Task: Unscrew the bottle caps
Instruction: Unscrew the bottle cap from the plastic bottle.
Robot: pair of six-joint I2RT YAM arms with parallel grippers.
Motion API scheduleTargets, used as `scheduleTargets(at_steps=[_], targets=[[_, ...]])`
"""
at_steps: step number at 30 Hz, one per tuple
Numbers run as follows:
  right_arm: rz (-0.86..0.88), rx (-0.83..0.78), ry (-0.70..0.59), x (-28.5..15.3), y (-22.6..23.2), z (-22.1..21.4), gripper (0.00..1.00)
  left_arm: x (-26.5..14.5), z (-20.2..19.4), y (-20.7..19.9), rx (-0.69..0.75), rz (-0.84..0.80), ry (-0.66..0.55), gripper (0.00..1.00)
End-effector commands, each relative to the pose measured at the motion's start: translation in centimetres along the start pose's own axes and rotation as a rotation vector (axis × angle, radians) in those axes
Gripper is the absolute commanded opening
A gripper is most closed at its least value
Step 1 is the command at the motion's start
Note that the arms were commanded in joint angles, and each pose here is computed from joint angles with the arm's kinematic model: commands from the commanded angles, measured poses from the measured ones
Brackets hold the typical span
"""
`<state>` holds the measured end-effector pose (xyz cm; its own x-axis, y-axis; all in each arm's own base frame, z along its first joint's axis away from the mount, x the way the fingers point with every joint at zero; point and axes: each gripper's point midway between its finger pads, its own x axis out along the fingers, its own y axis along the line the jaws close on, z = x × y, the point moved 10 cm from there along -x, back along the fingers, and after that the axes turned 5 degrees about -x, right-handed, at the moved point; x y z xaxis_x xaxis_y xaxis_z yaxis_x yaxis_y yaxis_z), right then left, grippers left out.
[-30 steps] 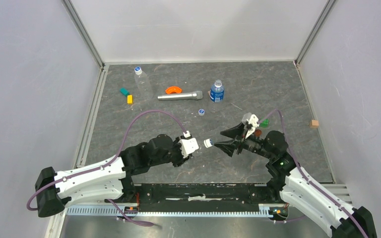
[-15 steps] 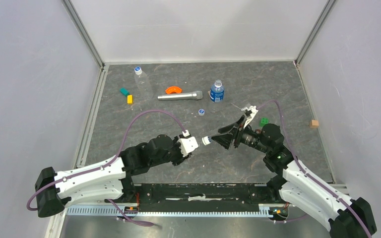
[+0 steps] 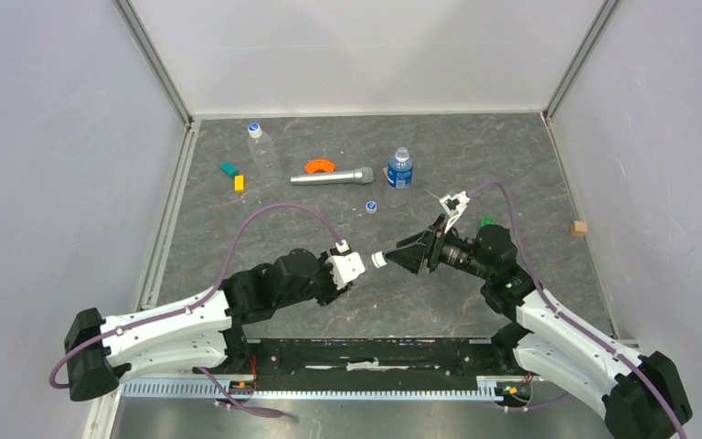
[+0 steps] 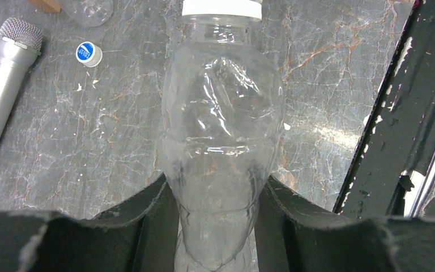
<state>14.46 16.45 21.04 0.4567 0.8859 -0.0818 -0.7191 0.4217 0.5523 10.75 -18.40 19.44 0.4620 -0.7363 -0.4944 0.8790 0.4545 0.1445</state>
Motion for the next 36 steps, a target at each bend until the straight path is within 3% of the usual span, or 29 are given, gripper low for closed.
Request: scheduleTargets(at_steps=[1, 16, 22, 26, 29, 34, 36], targets=[[0.064, -0.019, -0.071, 0.2, 1.3, 1.9, 0.70, 0.0, 0.8, 0.1, -0.003, 0.012, -0.060, 0.08], [0.108, 0.104, -0.081, 0.5, 1.5, 1.6, 0.70, -0.3, 0.3, -0.2, 0.002, -0.018, -0.050, 0.08], [0.179, 0.108, -0.014, 0.8, 1.8, 1.4, 0.68, -0.2, 0.4, -0.1, 0.003, -0.012, -0.051, 0.08], [0.244, 0.084, 0.050, 1.3, 1.9, 1.2, 0.64, -0.2, 0.7, -0.2, -0.007, -0.019, -0.063, 0.08], [0.242, 0.089, 0.070, 1.5, 1.6, 0.8, 0.55, -0.3, 0.7, -0.2, -0.010, -0.022, -0.071, 0.08], [0.313, 0.069, 0.083, 1.5, 2.2, 0.6, 0.52, -0.2, 0.5, -0.3, -0.015, -0.020, -0.067, 0.08], [0.328, 0.053, 0.083, 1.5, 2.4, 0.5, 0.39, -0.2, 0.6, -0.3, -0.015, -0.024, -0.067, 0.08]])
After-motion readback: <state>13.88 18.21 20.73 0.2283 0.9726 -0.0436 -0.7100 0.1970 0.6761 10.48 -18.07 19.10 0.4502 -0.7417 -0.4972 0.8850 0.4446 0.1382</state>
